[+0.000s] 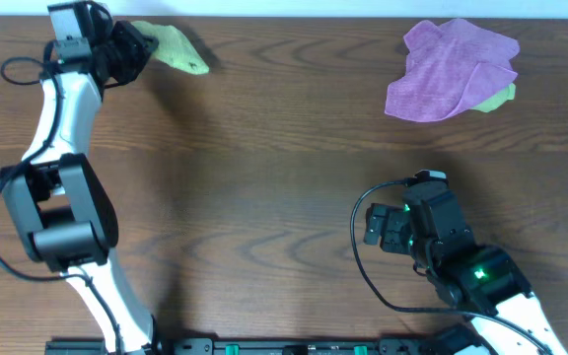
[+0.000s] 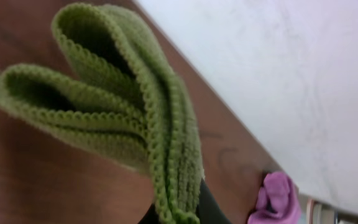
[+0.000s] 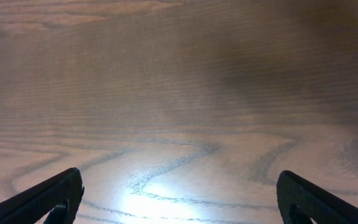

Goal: Fold the cloth
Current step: 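Drag the green cloth up-left toward the table's top left corner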

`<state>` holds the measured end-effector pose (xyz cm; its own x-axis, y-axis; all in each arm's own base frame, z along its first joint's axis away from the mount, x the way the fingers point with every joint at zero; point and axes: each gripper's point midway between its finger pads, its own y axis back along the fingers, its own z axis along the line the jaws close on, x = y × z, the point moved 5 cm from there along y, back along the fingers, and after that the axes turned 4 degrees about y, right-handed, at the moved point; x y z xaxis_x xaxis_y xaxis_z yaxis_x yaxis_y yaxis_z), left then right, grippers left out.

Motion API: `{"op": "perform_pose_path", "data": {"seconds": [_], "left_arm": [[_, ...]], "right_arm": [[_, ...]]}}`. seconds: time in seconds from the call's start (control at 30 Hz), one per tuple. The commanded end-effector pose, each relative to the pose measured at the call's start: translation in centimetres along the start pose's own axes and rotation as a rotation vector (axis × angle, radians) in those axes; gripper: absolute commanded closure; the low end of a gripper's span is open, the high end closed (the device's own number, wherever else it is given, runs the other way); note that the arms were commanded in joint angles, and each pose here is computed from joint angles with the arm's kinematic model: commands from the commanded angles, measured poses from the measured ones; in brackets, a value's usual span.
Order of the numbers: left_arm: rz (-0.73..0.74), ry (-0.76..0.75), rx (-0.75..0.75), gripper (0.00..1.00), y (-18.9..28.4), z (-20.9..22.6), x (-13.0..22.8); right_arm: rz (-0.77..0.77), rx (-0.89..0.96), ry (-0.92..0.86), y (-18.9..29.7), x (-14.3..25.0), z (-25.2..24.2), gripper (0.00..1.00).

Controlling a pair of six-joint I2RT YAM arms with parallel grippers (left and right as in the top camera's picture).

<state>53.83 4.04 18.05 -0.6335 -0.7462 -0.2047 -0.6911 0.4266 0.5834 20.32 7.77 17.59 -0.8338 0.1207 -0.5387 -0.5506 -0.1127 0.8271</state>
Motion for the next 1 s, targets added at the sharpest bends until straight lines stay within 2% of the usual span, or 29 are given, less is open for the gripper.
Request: {"op": "perform_pose_path", "data": {"seconds": [0.0, 0.27, 0.53, 0.97], "left_arm": [[0.019, -0.041, 0.040, 0.94, 1.3, -0.5, -1.8], [0.054, 0.019, 0.016, 0.95, 3.3, 2.9, -3.4], [0.047, -0.009, 0.013, 0.94, 3.2, 2.8, -3.4], [0.111, 0.047, -0.009, 0.94, -0.7, 6.4, -2.7]], "right_arm": [[-0.008, 0.026, -0.023, -0.1, -0.1, -0.5, 0.01], [-0.009, 0.025, -0.023, -0.1, -0.1, -0.5, 0.01], [-0.008, 0.026, -0.023, -0.1, -0.1, -0.5, 0.01], [-0.009, 0.025, -0.023, -0.1, -0.1, -0.5, 0.01]]}}
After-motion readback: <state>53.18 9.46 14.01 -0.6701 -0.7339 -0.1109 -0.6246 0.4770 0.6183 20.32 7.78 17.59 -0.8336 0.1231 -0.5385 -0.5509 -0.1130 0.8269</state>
